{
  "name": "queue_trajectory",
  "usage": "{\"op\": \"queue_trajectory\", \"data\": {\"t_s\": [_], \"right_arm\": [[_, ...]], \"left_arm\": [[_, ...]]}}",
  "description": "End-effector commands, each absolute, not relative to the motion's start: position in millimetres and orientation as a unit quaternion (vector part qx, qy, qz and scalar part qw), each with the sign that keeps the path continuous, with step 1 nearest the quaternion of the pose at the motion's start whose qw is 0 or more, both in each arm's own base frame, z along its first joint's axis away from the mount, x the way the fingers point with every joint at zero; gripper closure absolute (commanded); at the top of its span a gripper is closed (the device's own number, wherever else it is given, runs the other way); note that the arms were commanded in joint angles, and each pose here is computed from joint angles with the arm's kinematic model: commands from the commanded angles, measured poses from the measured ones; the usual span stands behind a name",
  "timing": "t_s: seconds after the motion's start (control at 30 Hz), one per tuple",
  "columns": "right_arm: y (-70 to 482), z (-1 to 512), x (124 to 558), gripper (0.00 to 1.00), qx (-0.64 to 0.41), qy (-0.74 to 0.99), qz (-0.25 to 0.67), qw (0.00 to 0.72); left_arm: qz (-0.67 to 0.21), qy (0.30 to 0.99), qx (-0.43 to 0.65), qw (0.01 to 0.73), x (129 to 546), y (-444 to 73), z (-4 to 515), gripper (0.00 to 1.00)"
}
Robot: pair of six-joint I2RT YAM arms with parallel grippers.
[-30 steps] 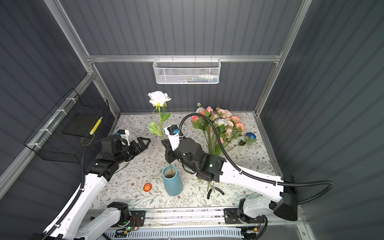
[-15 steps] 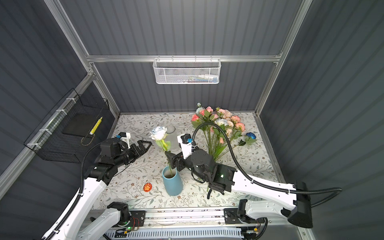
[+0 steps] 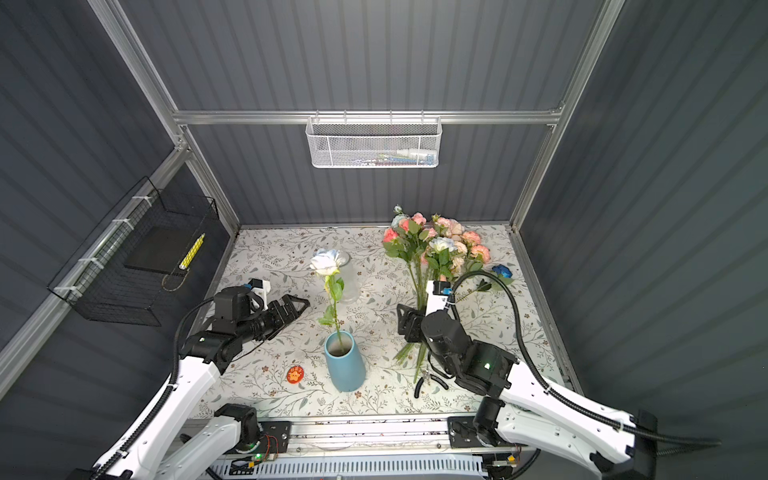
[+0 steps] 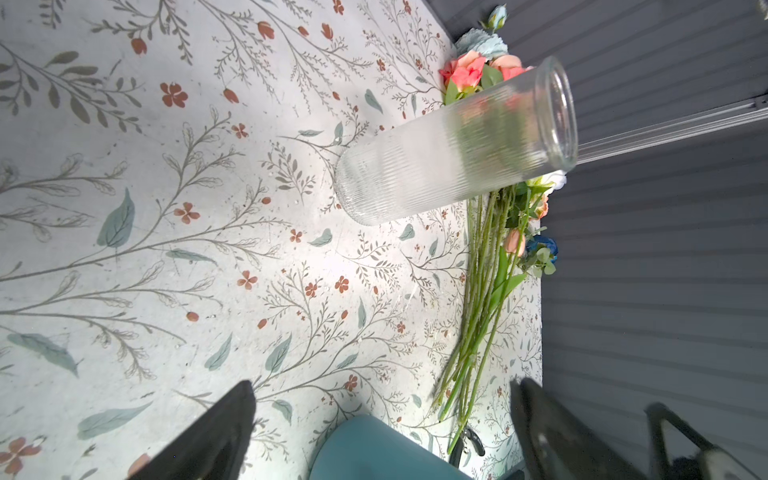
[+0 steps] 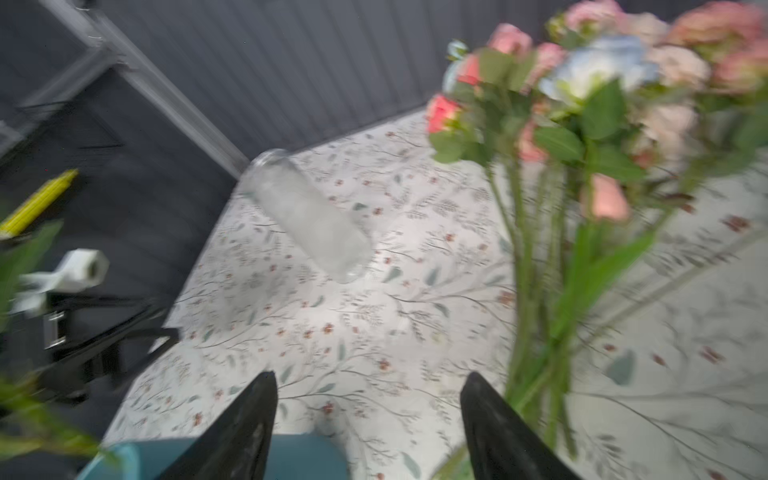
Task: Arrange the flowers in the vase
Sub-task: 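Lower the white rose into the teal vase and open the right gripper, then move the right gripper back to the bundle and grasp another white rose stem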
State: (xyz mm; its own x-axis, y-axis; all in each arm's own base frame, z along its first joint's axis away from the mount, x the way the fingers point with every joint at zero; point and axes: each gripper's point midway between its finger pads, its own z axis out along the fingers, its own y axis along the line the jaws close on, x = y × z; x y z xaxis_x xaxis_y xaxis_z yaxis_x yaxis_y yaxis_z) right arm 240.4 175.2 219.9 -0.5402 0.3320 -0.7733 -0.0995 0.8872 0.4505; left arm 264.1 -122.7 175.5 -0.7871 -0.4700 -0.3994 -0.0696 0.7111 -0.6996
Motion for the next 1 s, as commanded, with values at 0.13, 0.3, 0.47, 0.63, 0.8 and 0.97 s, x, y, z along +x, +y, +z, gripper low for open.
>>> {"op": "queue_trajectory", "data": {"t_s": [0.13, 0.3, 0.47, 0.63, 0.8, 0.97], "right_arm": [[137, 108, 252, 0.4, 0.17, 0.925, 0.172, 0.293], [140, 74, 279, 0.5, 0.163, 0.935, 0.168, 0.266], [139, 53, 295, 0.61, 0.174, 0.938, 0.172, 0.246], [134, 43, 295, 0.75, 0.181, 0.94, 0.157, 0.242], [128, 35, 291, 0.92, 0.185, 0.94, 0.155, 0.24], [126, 50, 290, 1.0, 0.176, 0.935, 0.162, 0.261]], "left_arm": [[-0.348, 0.885, -0.156, 0.268, 264, -126, 156, 0.02], [-0.347, 0.889, -0.155, 0.256, 262, -127, 145, 0.02], [-0.349, 0.89, -0.151, 0.253, 260, -128, 143, 0.02], [-0.347, 0.891, -0.15, 0.252, 258, -128, 141, 0.02], [-0.349, 0.89, -0.151, 0.25, 259, -129, 141, 0.02], [-0.351, 0.89, -0.152, 0.249, 260, -129, 141, 0.02]]}}
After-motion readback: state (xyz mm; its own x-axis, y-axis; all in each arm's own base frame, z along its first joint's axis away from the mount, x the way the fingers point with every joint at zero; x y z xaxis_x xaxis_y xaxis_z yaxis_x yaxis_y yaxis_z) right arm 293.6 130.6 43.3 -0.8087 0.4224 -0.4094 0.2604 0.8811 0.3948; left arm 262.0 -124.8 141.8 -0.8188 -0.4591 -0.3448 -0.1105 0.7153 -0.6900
